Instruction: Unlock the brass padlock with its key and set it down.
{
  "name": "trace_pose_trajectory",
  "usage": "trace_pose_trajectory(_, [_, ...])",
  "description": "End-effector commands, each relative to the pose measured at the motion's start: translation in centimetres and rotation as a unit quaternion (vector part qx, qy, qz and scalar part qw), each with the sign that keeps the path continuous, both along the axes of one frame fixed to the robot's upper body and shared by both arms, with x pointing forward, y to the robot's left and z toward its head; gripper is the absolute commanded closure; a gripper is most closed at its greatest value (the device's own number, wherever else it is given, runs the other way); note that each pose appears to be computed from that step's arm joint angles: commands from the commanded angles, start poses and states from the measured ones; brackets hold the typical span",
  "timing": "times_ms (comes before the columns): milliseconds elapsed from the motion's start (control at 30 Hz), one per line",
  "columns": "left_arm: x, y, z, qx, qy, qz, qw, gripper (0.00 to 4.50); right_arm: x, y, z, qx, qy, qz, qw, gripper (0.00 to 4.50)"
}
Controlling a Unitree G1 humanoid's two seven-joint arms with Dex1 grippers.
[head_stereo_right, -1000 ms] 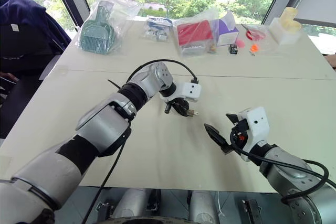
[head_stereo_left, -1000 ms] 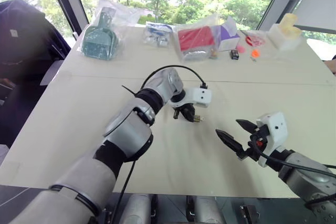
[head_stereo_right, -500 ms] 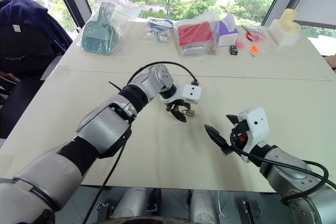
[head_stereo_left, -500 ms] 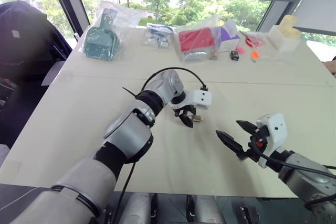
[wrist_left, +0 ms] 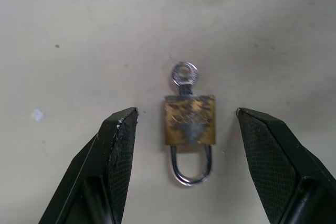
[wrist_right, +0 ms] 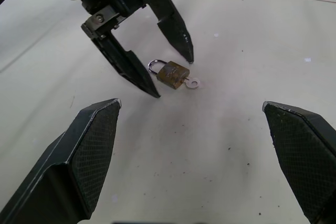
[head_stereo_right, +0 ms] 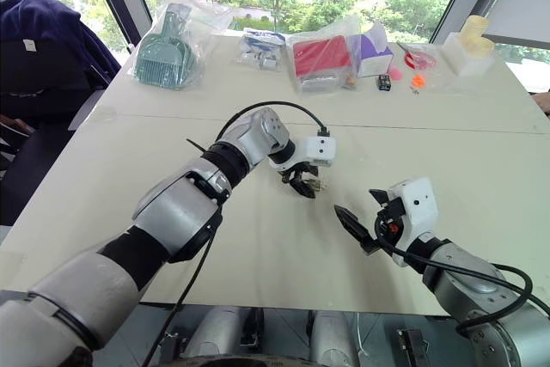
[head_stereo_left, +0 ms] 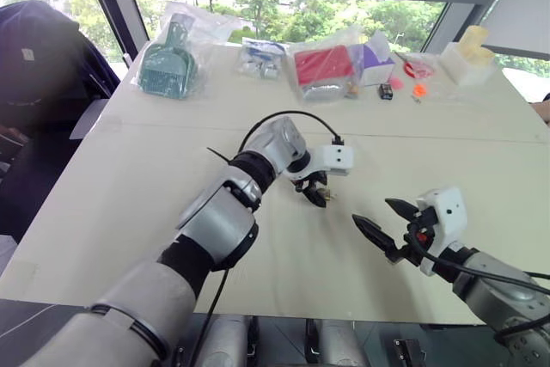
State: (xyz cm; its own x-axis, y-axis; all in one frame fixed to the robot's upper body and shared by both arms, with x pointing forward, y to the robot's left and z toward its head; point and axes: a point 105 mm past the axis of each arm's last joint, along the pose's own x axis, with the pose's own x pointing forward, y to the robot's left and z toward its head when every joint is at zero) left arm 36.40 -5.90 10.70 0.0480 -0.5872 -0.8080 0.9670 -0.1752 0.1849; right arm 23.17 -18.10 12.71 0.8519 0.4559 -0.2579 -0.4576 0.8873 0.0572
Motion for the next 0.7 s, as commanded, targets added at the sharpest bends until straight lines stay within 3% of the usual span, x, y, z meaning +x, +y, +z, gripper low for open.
trace_pose_trajectory(33, [0.1, -0.2, -0.2, 0.006, -0.013, 0.002, 1.000, 1.40, 0.0, 0.3, 0.7, 0.003, -0.020, 0.003, 1.000, 0.00])
trace_pose_trajectory(167, [-0.2, 0.1, -0.8, 0.020, -0.002, -0.005, 1.000, 1.40, 0.1, 0.2, 0.7, 0.003, -0.021, 0.002, 1.000, 0.00])
trace_pose_trajectory(267, [-0.4, 0.6, -1.6, 0.038, 0.003, -0.013, 0.999, 2.27, 0.2, 0.2, 0.7, 0.003, -0.021, 0.003, 1.000, 0.00])
trace_pose_trajectory(367, [-0.5, 0.9, -1.8, 0.042, 0.006, -0.016, 0.999, 3.75, 0.2, 0.2, 0.6, 0.004, -0.020, 0.004, 1.000, 0.00])
trace_pose_trajectory(567, [-0.1, 1.5, -1.9, 0.037, -0.001, -0.009, 0.999, 3.81, 0.6, 0.4, 0.6, 0.018, -0.012, 0.008, 1.000, 0.00])
trace_pose_trajectory(700, [1.5, 1.1, 0.6, -0.013, -0.079, -0.013, 0.997, 3.81, 1.2, 0.4, 1.8, 0.052, -0.017, 0.014, 0.998, 0.00])
